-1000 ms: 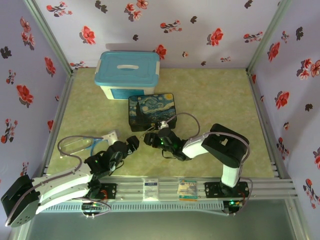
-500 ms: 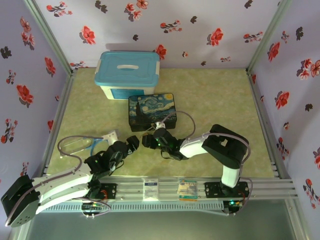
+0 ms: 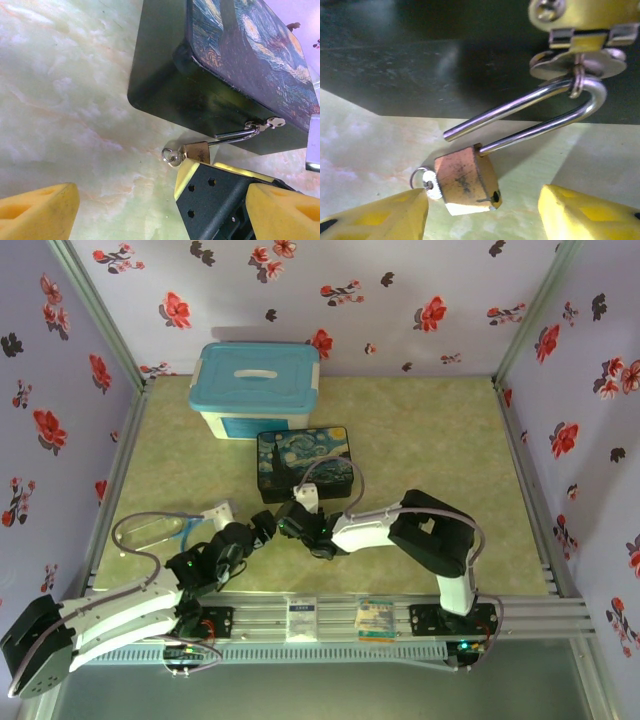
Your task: Unlock a padlock with a key
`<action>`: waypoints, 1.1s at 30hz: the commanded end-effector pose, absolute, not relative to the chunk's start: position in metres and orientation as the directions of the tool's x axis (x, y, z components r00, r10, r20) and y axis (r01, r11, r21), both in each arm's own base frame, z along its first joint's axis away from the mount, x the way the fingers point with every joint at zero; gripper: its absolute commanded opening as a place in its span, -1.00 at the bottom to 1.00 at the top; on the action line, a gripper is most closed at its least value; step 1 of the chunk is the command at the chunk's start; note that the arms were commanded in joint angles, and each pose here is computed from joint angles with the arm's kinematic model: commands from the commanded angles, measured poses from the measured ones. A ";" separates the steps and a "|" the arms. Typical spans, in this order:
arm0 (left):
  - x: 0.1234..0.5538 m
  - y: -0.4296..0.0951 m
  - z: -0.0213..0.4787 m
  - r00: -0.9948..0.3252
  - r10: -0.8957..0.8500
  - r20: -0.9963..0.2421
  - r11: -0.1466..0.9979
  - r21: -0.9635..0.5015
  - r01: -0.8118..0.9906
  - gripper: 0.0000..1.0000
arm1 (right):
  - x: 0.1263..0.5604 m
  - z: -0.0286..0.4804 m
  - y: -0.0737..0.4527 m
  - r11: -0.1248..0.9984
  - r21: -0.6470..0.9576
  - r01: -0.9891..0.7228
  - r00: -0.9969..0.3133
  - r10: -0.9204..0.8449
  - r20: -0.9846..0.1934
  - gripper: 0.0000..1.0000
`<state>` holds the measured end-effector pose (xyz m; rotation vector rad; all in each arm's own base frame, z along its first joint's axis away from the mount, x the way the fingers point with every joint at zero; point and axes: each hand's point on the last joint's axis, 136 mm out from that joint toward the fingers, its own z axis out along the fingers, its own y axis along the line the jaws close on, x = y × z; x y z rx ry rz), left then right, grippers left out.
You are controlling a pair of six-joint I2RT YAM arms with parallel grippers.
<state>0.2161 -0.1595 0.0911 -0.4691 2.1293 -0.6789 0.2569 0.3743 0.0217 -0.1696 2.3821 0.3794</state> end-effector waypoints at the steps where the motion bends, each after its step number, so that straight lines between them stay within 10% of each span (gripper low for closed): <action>1: 0.219 -0.150 0.092 -0.555 -0.550 -0.624 0.792 -0.600 -0.110 0.74 | 0.245 -0.026 0.299 0.990 -0.066 -0.127 -0.799 -0.142 -0.584 0.20; 33: 0.239 -0.157 0.121 -0.509 -0.484 -0.712 0.842 -0.536 -0.051 0.75 | 0.260 0.045 0.331 0.960 0.271 0.073 -0.781 0.224 -0.583 0.59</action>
